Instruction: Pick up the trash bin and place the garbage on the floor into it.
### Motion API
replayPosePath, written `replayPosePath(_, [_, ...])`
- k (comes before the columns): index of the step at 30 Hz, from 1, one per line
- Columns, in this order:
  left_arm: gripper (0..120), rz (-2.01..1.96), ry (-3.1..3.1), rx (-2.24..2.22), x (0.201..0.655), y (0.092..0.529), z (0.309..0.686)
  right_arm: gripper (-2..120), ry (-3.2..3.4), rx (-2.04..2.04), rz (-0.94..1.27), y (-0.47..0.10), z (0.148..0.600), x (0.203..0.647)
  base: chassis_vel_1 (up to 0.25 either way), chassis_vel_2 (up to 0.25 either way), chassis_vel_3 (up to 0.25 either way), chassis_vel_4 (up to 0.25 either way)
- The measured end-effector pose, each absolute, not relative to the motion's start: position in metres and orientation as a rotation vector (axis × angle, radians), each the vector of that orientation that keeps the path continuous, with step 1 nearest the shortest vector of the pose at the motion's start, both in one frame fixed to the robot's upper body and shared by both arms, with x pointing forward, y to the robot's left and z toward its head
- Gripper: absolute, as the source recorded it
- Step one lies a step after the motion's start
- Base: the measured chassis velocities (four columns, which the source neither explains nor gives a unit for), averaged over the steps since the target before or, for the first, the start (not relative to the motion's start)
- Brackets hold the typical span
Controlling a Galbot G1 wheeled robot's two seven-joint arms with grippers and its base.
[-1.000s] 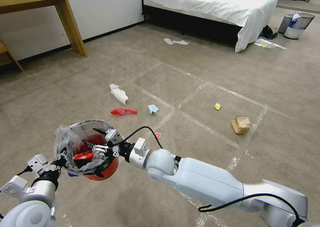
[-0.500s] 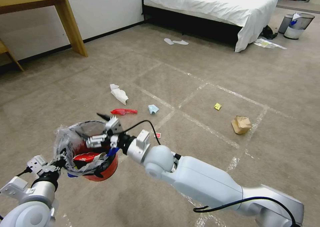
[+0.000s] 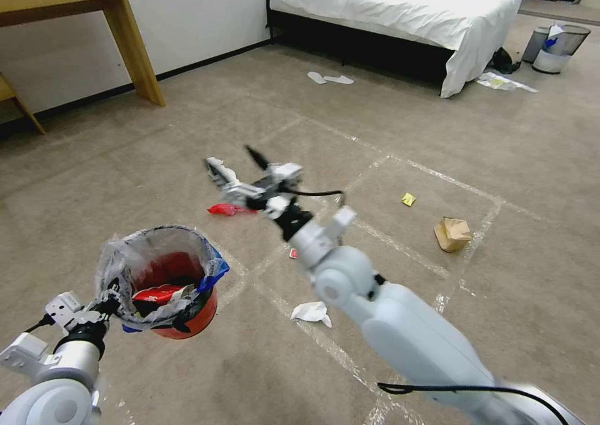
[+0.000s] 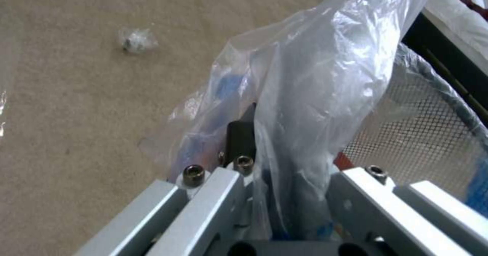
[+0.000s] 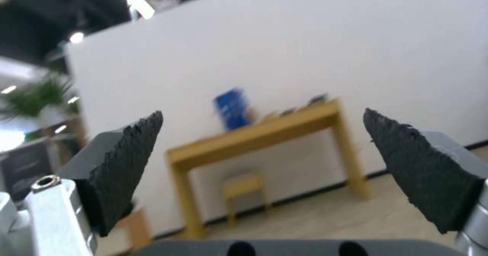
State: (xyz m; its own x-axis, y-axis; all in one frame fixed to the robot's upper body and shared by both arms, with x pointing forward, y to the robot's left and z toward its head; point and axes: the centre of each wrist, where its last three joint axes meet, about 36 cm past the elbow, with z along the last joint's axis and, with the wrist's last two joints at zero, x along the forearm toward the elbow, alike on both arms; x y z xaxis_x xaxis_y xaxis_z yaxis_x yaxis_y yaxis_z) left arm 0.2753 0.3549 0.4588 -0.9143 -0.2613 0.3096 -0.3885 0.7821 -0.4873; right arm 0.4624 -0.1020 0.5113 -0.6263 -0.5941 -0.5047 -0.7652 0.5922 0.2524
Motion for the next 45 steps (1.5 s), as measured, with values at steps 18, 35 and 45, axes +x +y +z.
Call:
replayPosePath(18, [4, 0.832, -2.766, 0.523, 0.270, 0.352, 0.458, 100, 2.803, -0.522, 0.477, -0.225, 0.461, 0.388, 0.000, 0.000, 0.000, 0.000])
replayPosePath(35, [4, 0.828, -2.766, 0.547, 0.264, 0.352, 0.456, 100, 3.796, -0.082, 0.610, -0.165, 0.367, 0.418, 0.000, 0.000, 0.000, 0.000])
replayPosePath(45, [4, 0.826, -2.761, 0.567, 0.261, 0.350, 0.453, 100, 4.136, 0.085, 0.490, -0.120, 0.292, 0.460, 0.000, 0.000, 0.000, 0.000])
